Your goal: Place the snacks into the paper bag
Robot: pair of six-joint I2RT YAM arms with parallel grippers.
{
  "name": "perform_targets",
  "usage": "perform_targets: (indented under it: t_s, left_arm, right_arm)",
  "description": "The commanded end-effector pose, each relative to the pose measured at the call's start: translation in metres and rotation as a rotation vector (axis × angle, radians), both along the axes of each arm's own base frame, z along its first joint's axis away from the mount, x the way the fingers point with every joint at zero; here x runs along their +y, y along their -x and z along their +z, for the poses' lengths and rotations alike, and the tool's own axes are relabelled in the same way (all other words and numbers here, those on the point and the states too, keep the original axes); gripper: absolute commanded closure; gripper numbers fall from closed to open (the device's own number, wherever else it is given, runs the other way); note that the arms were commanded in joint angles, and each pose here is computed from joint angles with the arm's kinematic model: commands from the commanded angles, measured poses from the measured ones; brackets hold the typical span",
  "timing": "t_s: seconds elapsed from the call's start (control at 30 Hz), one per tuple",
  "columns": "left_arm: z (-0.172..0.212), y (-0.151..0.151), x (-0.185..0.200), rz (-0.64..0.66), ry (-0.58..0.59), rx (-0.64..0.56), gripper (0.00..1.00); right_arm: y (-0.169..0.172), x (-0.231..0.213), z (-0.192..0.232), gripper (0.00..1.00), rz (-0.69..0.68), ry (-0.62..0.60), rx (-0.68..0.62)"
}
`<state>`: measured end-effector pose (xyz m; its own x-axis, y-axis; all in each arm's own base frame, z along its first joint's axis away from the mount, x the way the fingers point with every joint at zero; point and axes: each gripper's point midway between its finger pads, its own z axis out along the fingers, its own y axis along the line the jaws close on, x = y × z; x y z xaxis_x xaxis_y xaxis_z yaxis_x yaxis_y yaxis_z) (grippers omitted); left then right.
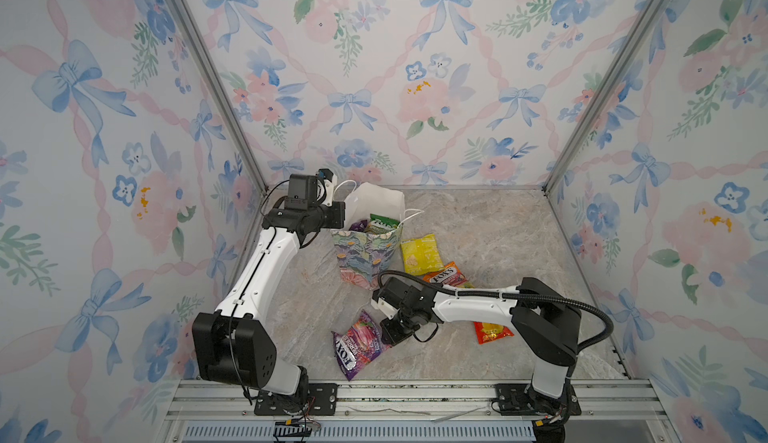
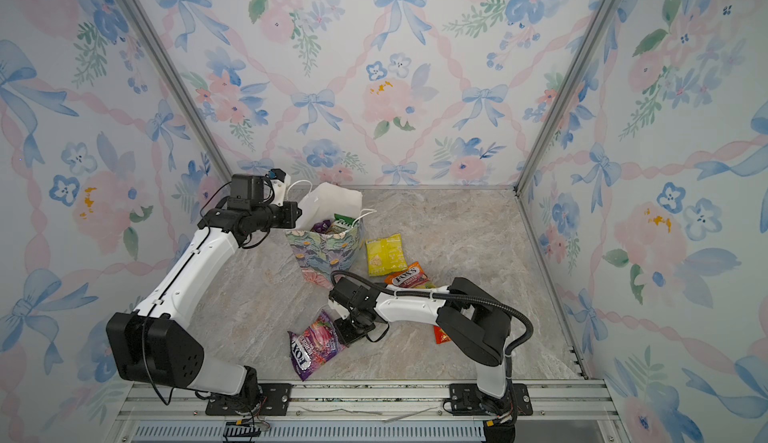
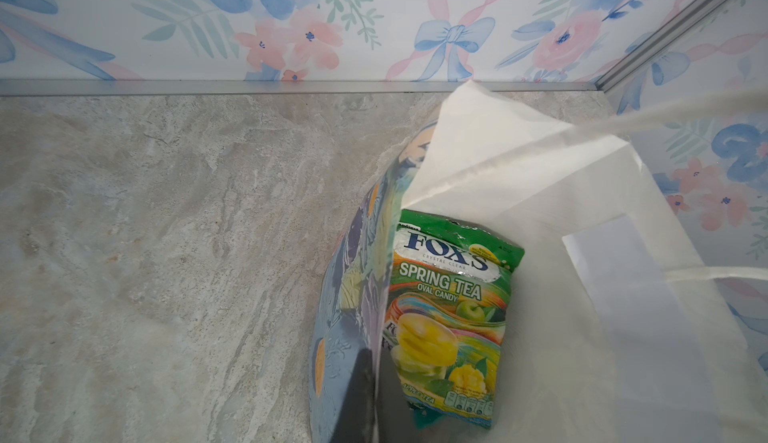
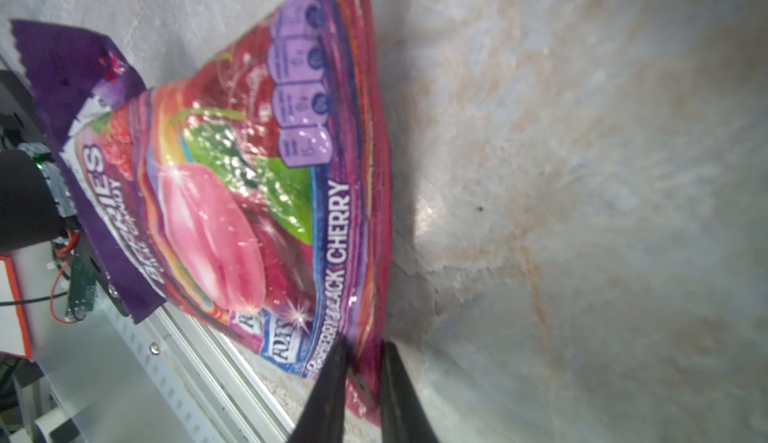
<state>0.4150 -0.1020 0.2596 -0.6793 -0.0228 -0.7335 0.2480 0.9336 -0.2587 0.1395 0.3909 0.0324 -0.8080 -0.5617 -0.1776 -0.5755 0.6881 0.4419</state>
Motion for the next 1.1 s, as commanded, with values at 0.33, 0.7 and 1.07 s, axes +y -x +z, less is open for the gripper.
perform_targets:
  t_s: [0.33,0.7,1.07]
  left_arm:
    - [-0.013,0.006,0.006,0.005,-0.032,0.037,1.00]
    - [-0.014,0.006,0.005,0.003,-0.028,0.040,1.00]
    - [-0.010,0.007,0.004,-0.001,-0.022,0.032,1.00]
  right_arm:
    - [-0.044,-0.057,0.001,0.97,0.060,0.197,-0.129]
    - [-0.097,-0.098,0.009,0.72,0.004,0.317,-0.263]
    - [-0.084,-0.063,0.060,0.28,-0.563,-0.184,-0.057]
